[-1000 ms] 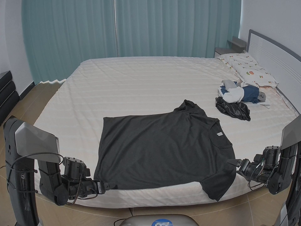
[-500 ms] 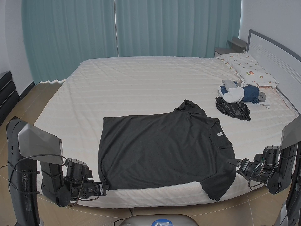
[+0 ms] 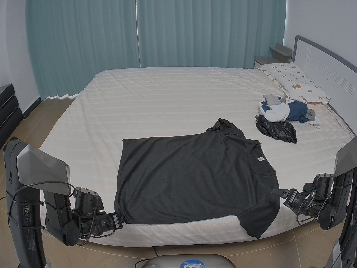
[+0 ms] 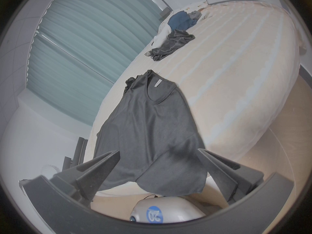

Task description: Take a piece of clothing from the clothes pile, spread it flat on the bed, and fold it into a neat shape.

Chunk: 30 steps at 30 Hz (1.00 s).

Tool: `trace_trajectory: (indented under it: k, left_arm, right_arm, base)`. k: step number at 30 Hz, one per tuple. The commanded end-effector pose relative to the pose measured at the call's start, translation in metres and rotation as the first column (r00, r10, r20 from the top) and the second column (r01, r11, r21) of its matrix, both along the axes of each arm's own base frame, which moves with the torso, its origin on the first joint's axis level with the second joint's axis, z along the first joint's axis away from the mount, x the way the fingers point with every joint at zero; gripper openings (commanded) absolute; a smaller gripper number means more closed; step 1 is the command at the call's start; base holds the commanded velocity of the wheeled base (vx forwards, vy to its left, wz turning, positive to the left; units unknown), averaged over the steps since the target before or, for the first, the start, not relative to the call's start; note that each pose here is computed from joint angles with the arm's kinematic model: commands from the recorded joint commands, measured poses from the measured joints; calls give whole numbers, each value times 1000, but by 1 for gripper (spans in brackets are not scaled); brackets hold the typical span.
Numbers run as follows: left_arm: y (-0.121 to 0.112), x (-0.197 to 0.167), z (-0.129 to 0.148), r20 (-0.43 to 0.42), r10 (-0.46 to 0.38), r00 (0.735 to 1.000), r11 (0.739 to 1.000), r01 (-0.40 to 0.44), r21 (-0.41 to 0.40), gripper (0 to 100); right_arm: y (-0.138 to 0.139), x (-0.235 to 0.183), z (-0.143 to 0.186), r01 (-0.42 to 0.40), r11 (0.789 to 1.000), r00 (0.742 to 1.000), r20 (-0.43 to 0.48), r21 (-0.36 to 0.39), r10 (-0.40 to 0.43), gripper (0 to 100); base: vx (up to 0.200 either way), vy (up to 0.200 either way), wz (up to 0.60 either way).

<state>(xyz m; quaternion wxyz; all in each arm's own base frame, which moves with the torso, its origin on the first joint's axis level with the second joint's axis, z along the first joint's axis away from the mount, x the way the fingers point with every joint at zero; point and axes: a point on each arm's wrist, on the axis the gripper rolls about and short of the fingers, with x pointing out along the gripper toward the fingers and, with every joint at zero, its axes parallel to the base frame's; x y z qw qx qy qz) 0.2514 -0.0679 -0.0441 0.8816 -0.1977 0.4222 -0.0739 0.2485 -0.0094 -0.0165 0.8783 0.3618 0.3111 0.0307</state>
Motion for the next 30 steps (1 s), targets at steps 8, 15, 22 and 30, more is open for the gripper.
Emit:
trace_trajectory:
  k: [8, 15, 22, 30]
  left_arm:
    - [2, 4, 5, -8, 103, 995, 989, -103, -108, 0]
    - [2, 5, 4, -7, 108, 994, 988, -108, -112, 0]
    - [2, 5, 4, -7, 108, 994, 988, -108, -112, 0]
    - [2, 5, 4, -6, 109, 994, 988, -109, -113, 0]
  right_arm:
    - [-14, 27, -24, -10, 996, 999, 39, -84, 13, 100]
    - [-14, 36, -35, -25, 994, 999, 40, -106, 29, 100]
    - [-12, 45, -47, -36, 993, 998, 43, -109, 41, 0]
    - [-17, 58, -45, -16, 993, 995, 93, -118, 27, 0]
  base:
    - [0, 0, 0]
    - [0, 0, 0]
    - [0, 0, 0]
    - [0, 0, 0]
